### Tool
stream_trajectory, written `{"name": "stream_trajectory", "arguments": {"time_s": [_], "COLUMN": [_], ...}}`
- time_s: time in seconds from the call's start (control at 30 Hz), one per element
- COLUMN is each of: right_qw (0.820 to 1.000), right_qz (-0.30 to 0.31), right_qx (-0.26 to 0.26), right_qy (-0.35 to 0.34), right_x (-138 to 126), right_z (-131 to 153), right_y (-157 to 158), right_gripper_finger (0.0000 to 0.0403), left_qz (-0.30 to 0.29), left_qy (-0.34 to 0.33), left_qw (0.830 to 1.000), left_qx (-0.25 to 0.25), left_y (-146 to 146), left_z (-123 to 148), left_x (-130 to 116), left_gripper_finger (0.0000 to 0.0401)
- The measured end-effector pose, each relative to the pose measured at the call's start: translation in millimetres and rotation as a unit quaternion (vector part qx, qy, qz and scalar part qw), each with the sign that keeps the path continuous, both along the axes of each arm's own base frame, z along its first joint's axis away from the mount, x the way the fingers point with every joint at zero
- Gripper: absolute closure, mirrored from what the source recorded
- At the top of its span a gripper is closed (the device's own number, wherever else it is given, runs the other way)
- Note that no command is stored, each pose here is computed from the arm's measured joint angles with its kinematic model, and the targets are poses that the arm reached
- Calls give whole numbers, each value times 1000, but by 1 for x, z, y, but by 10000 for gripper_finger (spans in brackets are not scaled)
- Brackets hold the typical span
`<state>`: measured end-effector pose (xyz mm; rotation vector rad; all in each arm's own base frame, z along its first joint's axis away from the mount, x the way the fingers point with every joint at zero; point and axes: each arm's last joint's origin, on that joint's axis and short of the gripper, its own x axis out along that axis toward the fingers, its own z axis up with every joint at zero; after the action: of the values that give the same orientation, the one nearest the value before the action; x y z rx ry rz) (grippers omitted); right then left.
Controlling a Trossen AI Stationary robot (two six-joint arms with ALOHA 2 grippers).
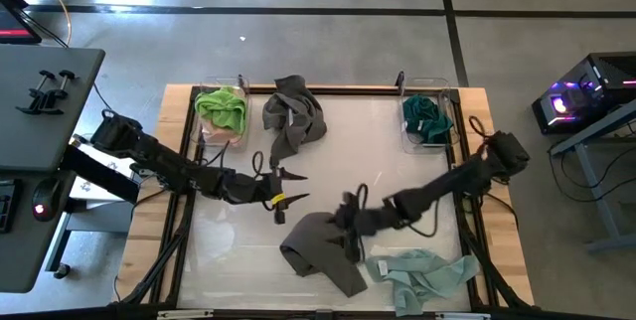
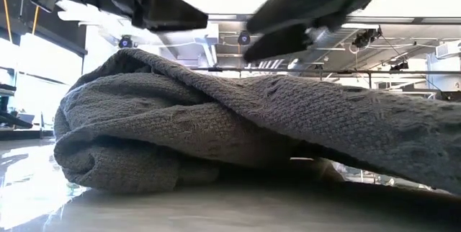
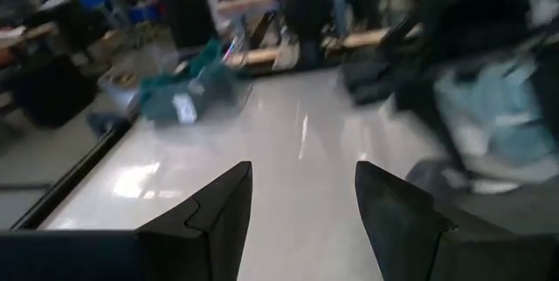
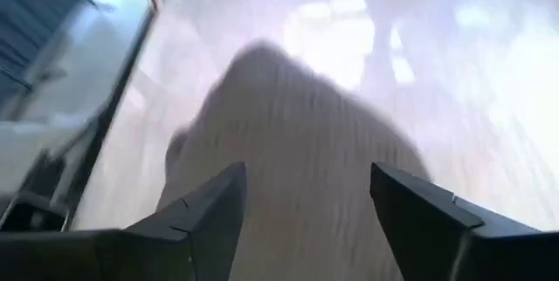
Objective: Sort towels by color in basket
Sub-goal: Put the bottom dark gray towel into the right transparent bin
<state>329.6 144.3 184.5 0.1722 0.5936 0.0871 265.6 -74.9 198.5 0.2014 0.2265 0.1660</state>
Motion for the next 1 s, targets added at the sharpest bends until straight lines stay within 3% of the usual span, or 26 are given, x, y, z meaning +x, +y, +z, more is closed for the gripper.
{"name": "stream_trajectory", "arguments": {"time_s": [0.2,0.43,0.53,0.67,1.0], "right_qw": [993,981,977,975,977], "right_qz": [92,188,207,210,159], "right_qx": [37,-49,-57,-62,-62], "right_qy": [-67,-4,20,44,130], "right_x": [29,49,56,59,57], "right_z": [-22,-56,-61,-70,-79], "right_y": [-13,-8,-16,-30,-73], "right_gripper_finger": [143,142,151,195,374], "left_qz": [-48,-62,-56,-48,0], "left_qy": [-27,-33,-34,-37,4], "left_qw": [998,997,997,998,1000], "left_qx": [-23,-28,-27,-24,12], "left_y": [-2,-2,2,6,13], "left_z": [14,17,17,17,10], "left_x": [-4,-5,-4,-3,-3], "left_gripper_finger": [211,211,211,211,211]}}
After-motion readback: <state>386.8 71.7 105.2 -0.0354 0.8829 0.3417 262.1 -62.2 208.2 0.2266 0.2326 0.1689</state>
